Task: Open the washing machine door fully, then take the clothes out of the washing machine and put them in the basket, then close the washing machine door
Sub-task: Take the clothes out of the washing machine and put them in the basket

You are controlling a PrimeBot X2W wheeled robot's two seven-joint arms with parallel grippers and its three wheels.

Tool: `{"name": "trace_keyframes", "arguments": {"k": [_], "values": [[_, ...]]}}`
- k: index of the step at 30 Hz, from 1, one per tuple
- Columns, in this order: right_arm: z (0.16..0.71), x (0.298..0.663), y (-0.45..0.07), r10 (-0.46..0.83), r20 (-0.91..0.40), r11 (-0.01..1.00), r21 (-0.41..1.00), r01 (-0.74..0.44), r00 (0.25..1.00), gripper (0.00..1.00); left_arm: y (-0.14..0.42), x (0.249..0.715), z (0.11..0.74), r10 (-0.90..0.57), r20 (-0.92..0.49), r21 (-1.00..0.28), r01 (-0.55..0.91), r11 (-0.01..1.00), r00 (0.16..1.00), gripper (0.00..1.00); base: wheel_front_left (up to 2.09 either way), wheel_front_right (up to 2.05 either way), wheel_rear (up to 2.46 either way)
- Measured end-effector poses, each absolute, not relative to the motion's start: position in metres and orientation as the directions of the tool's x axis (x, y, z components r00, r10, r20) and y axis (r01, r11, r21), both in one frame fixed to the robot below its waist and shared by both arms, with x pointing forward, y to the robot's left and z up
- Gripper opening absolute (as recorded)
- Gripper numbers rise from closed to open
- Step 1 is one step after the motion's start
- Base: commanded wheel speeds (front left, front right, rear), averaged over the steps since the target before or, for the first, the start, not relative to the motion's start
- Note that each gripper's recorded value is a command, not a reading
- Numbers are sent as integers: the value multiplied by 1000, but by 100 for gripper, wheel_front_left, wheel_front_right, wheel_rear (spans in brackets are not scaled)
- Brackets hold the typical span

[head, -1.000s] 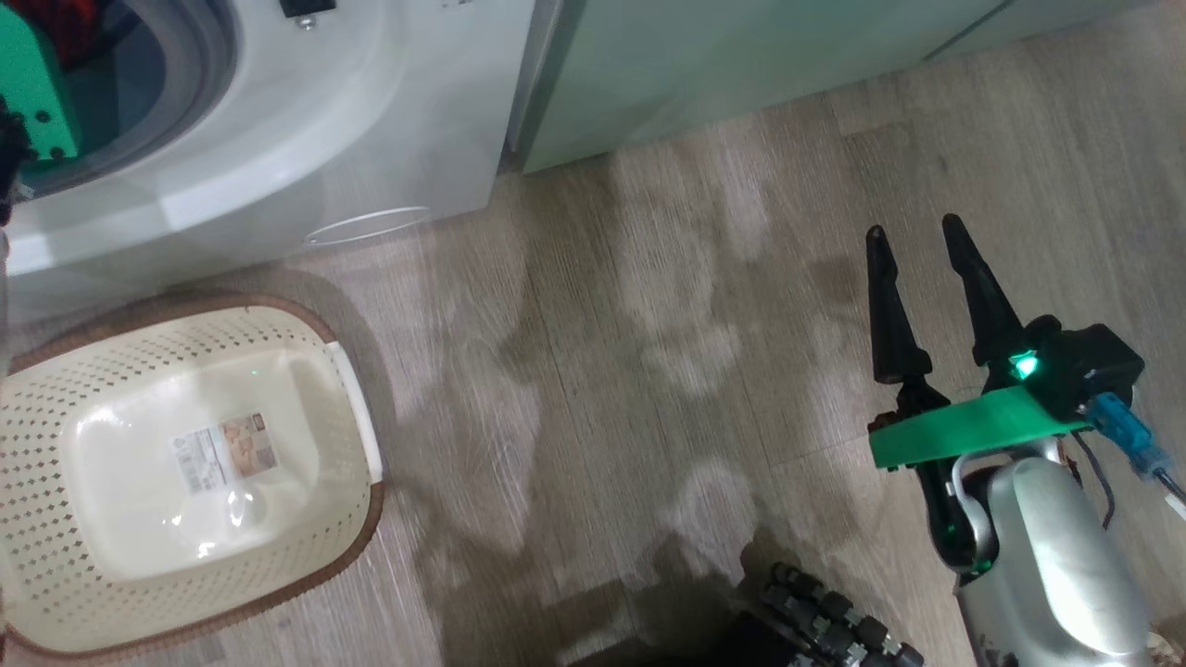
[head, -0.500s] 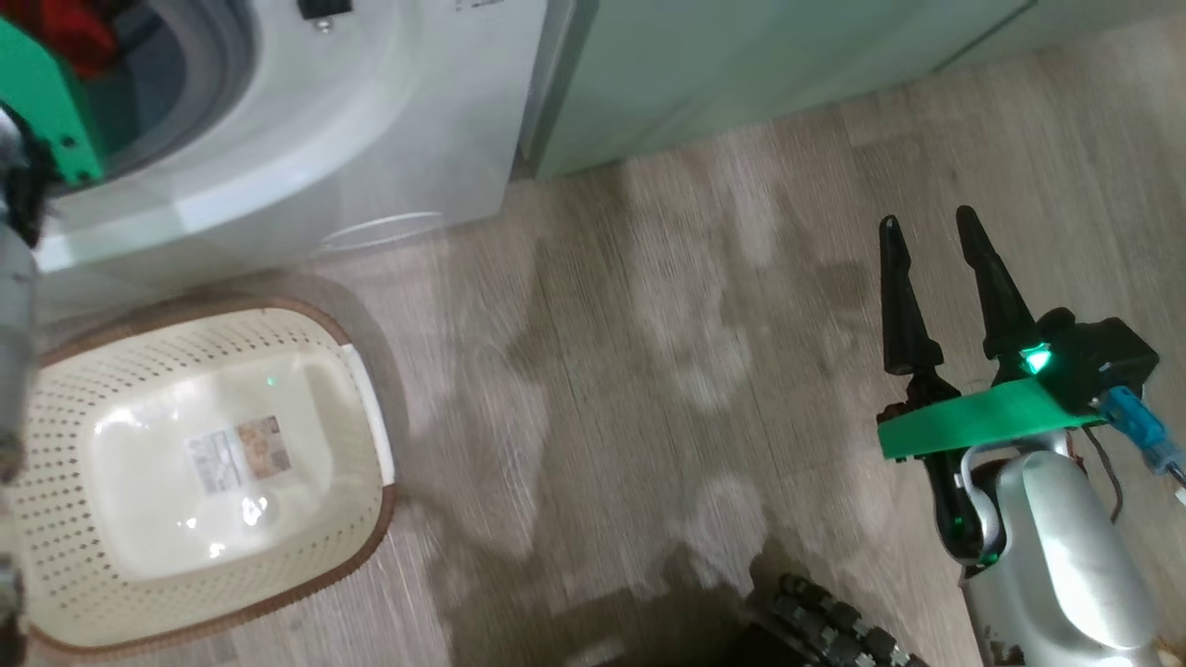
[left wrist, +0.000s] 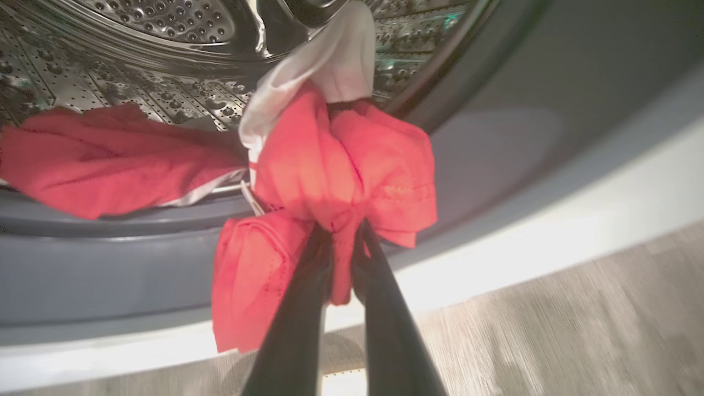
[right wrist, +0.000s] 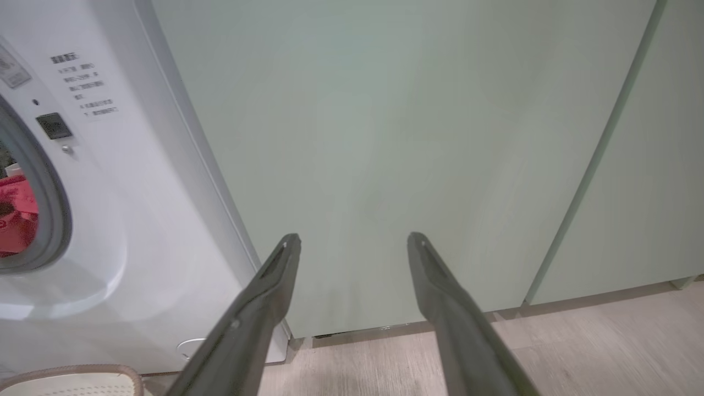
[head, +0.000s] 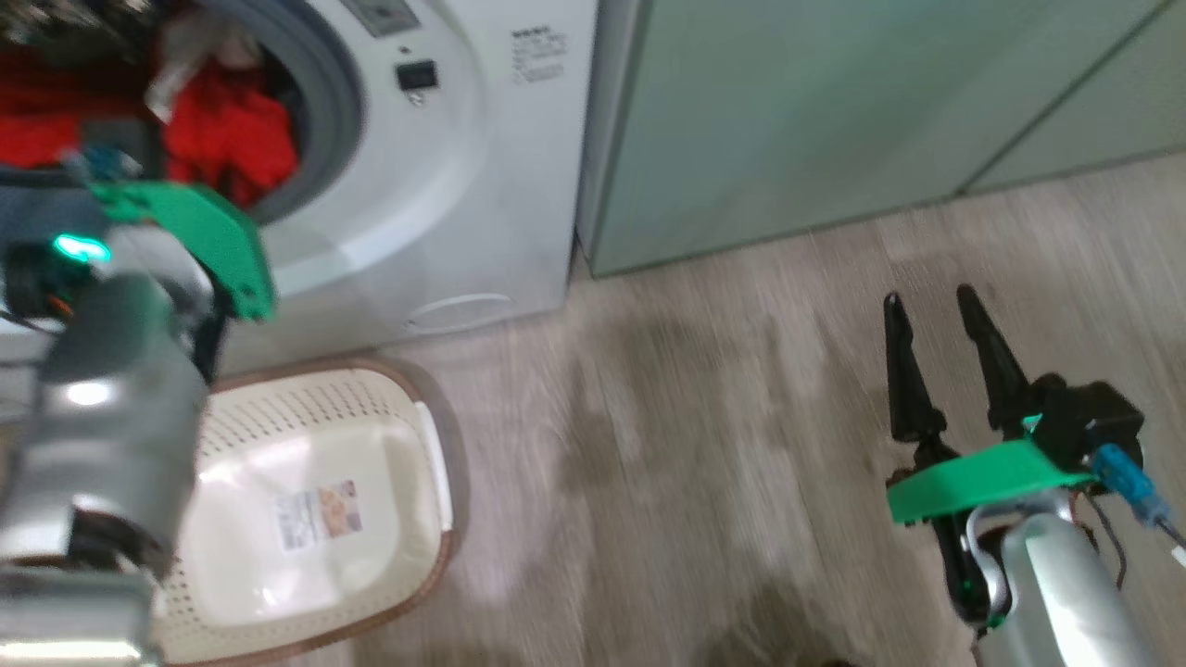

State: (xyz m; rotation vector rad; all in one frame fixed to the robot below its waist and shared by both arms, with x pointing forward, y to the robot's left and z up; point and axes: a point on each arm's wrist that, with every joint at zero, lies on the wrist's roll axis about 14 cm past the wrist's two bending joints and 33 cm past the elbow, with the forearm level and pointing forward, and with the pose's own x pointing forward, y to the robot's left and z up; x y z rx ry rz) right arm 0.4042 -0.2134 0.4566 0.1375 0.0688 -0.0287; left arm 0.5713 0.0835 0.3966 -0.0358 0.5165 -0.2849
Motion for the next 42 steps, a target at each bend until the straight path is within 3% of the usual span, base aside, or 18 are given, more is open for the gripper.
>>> {"name": "trace_keyframes", "arguments": {"k": [8,14,21,27,35,42], "values": [[469,394,-198,25,-36,989,146,-19,999,100,87,517,398,-298,-466,-109,280,954,833,0,0,0,0],[473,388,-181,75,-22,985,155,-70,997,100,112,458,371,-259,-537,-115,234,965,803,0,0,0,0],[480,392,-162,135,-1,979,156,-134,991,100,128,399,338,-230,-651,-135,188,973,724,0,0,0,0],[473,393,-161,145,-21,979,150,-141,989,100,130,358,300,-228,-771,-168,155,973,595,0,0,0,0],[453,397,-174,122,-80,985,135,-111,989,100,138,341,268,-208,-860,-153,152,976,466,0,0,0,0],[448,411,-186,94,-91,989,122,-82,991,100,136,353,250,-210,-882,-172,127,977,421,0,0,0,0]]}}
